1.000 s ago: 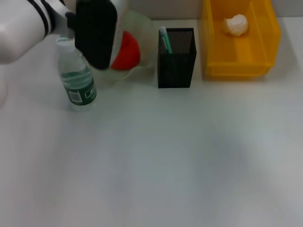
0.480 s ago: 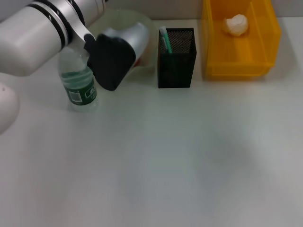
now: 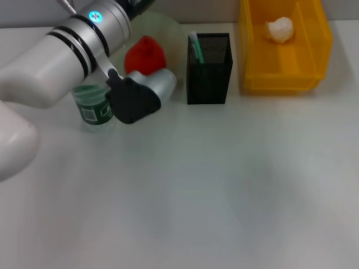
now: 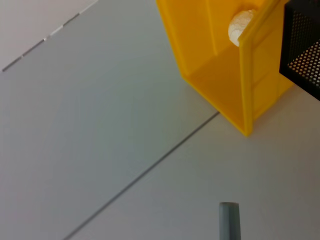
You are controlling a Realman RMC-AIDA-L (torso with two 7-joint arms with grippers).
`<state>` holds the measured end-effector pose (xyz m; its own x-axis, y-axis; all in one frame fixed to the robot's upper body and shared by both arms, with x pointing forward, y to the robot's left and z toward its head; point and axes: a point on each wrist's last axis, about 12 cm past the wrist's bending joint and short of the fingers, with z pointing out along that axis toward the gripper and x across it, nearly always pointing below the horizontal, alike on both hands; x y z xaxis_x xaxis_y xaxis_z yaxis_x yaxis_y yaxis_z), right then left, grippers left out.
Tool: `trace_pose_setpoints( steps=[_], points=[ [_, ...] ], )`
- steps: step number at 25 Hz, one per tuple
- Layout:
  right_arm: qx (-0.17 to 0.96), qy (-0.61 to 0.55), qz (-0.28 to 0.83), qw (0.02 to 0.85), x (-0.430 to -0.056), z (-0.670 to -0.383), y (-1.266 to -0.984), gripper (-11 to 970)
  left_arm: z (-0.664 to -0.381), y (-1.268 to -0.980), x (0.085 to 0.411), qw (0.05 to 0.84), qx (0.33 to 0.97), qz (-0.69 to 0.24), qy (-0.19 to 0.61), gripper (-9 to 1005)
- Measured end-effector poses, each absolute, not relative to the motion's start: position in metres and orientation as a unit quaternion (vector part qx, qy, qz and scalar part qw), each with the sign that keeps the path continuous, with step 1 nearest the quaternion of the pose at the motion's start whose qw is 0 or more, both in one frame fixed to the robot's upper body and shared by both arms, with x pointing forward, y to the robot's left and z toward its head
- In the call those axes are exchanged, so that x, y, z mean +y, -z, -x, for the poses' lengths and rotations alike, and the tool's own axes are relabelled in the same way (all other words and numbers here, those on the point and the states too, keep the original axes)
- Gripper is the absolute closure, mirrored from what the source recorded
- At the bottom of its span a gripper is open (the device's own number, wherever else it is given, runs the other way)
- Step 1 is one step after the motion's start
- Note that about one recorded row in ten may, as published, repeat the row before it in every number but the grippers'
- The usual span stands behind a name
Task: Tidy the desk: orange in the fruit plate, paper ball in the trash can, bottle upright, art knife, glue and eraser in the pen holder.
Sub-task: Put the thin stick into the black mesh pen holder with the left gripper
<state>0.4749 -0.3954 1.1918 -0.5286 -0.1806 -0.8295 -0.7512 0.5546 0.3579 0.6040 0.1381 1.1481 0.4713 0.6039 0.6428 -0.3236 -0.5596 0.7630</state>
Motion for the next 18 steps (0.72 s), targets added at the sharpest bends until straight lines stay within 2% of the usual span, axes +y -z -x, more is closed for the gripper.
trace_pose_setpoints(
  steps=[13,18],
  points=[
    [0.79,-0.378,0.293,0.383,-0.395,-0.473,-1.183,287,-0.592,-1.118,0.121,0.461,0.019,-0.72,-0.519,802],
    [0.792,-0.378,0.291,0.381,-0.396,-0.47,-1.18,286,-0.597,-1.104,0.118,0.433,-0.006,-0.733,-0.525,801]
  ],
)
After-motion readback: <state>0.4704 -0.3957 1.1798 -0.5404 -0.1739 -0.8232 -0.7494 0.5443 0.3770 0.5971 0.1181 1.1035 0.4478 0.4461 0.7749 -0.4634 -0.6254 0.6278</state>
